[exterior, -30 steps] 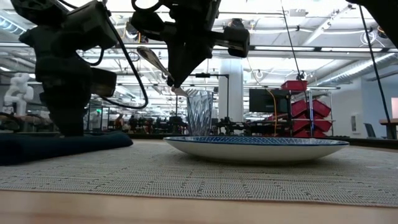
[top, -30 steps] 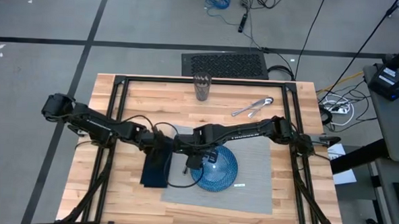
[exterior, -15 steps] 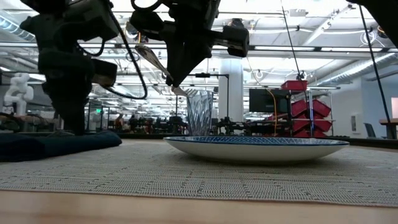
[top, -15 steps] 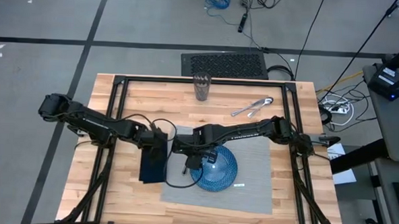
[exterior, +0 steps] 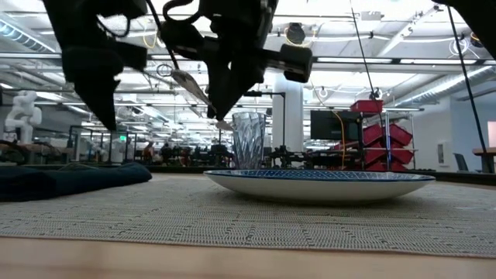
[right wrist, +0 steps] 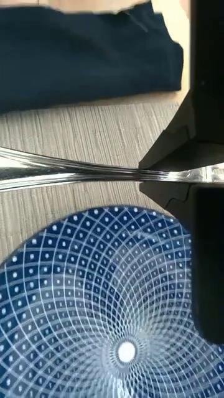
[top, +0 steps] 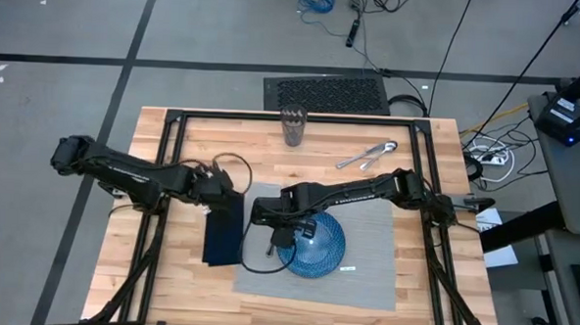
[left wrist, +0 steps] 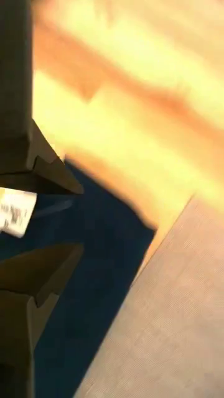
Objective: Set table place
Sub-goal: Put the silver fork on the blue napkin
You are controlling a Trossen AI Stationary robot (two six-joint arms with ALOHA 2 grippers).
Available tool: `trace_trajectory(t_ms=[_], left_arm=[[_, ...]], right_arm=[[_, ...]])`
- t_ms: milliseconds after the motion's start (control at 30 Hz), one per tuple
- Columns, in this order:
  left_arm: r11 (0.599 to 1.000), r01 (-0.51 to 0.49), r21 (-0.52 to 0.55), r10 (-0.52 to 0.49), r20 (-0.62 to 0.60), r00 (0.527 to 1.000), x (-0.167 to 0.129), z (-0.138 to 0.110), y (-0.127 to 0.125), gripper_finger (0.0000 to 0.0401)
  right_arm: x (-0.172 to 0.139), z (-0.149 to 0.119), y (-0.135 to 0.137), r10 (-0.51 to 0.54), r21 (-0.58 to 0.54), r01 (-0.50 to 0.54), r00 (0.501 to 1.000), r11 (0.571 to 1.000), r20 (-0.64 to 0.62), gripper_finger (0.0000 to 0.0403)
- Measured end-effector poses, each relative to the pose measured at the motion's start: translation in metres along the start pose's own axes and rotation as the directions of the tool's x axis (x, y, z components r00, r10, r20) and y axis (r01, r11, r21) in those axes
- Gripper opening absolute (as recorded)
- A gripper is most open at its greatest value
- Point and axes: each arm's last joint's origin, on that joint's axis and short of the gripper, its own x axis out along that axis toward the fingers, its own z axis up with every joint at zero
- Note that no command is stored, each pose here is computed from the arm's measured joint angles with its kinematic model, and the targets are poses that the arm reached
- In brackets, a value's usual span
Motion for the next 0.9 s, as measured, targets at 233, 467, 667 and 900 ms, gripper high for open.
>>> trace_trajectory(t_ms=[233,467,667,900], left_arm=[[0.996,-0.065,-0.067,0.076,0.171,0.982,-0.047,0.005,0.026,0.0121],[0.992,-0.033,-0.121,0.074,0.355,0.932,-0.091,0.001,0.049,0.012],[0.991,0.01,-0.134,0.048,0.42,0.906,-0.107,-0.007,0.062,0.012],[0.991,0.007,-0.133,0.049,0.417,0.907,-0.108,-0.01,0.064,0.012]], right_arm=[[0.008,0.001,-0.001,-0.038,-0.045,0.039,0.999,0.998,0.014,0.0],[0.009,0.005,-0.008,-0.104,-0.119,0.116,0.989,0.986,0.101,0.0],[0.013,0.007,-0.018,-0.166,-0.205,0.205,0.967,0.957,0.191,0.0],[0.047,-0.008,-0.025,-0.162,-0.281,0.207,0.972,0.937,0.173,0.0]])
